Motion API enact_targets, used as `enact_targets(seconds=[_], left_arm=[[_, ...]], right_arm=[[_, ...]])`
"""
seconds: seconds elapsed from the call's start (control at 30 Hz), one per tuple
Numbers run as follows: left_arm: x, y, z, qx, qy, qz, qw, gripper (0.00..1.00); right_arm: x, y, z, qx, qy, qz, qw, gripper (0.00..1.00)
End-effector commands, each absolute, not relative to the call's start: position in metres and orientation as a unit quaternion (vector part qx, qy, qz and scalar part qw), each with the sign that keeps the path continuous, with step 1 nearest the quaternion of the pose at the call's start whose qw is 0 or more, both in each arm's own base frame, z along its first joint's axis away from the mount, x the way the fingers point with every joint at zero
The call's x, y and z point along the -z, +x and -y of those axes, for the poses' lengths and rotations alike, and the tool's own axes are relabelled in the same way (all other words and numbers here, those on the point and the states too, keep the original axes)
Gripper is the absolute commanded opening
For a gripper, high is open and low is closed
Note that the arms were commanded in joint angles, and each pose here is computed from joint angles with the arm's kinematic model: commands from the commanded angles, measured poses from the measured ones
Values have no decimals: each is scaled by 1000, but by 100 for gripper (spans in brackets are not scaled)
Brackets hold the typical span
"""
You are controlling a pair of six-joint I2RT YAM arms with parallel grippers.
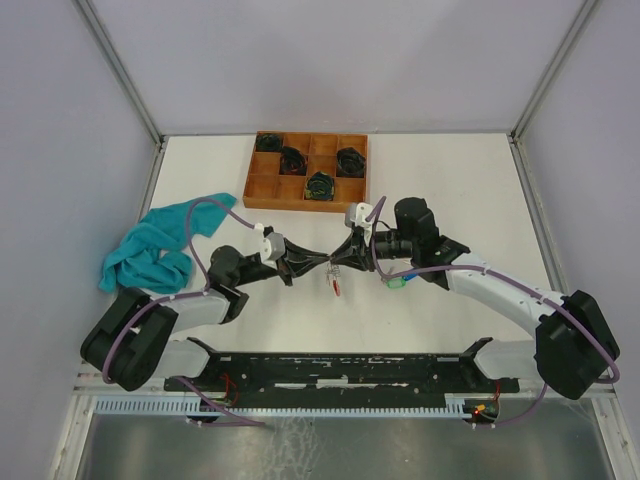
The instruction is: Put the keys on the keyring
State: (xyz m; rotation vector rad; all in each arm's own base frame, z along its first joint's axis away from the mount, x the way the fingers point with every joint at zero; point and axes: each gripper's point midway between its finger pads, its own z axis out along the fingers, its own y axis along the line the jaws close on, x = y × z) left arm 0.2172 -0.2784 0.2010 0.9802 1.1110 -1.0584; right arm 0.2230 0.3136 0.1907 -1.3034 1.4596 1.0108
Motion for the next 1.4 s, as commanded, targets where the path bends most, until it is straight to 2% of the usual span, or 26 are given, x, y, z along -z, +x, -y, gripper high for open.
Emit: enact_targets(seconds=[0.0, 0.13, 0.27, 0.33, 0.53, 0.7, 0.97, 1.37], left_arm=[[-220, 213, 280, 468, 431, -448, 628, 3], [-219, 213, 281, 471, 430, -449, 626, 3], [-217, 214, 281, 471, 430, -452, 623, 3], [-213, 215, 282, 469, 430, -458, 621, 6], [-198, 223, 281, 451, 432, -487, 610, 26], [-194, 228, 278, 435, 431, -501, 612, 33], [-193, 220, 282, 456, 444, -490, 596, 35], [-188, 210, 292, 506, 448, -475, 564, 35]], right_arm=[[-212, 225, -320, -423, -533, -558, 475, 24], [-212, 222, -322, -430, -535, -556, 469, 19], [-209, 222, -321, -428, -539, -562, 459, 7], [-207, 222, -319, -422, -543, -570, 449, 1], [-198, 223, -302, -377, -551, -630, 395, 1], [-184, 221, -284, -304, -570, -692, 323, 1], [-170, 218, -276, -193, -608, -736, 226, 1], [-173, 213, -294, -186, -628, -733, 185, 1]])
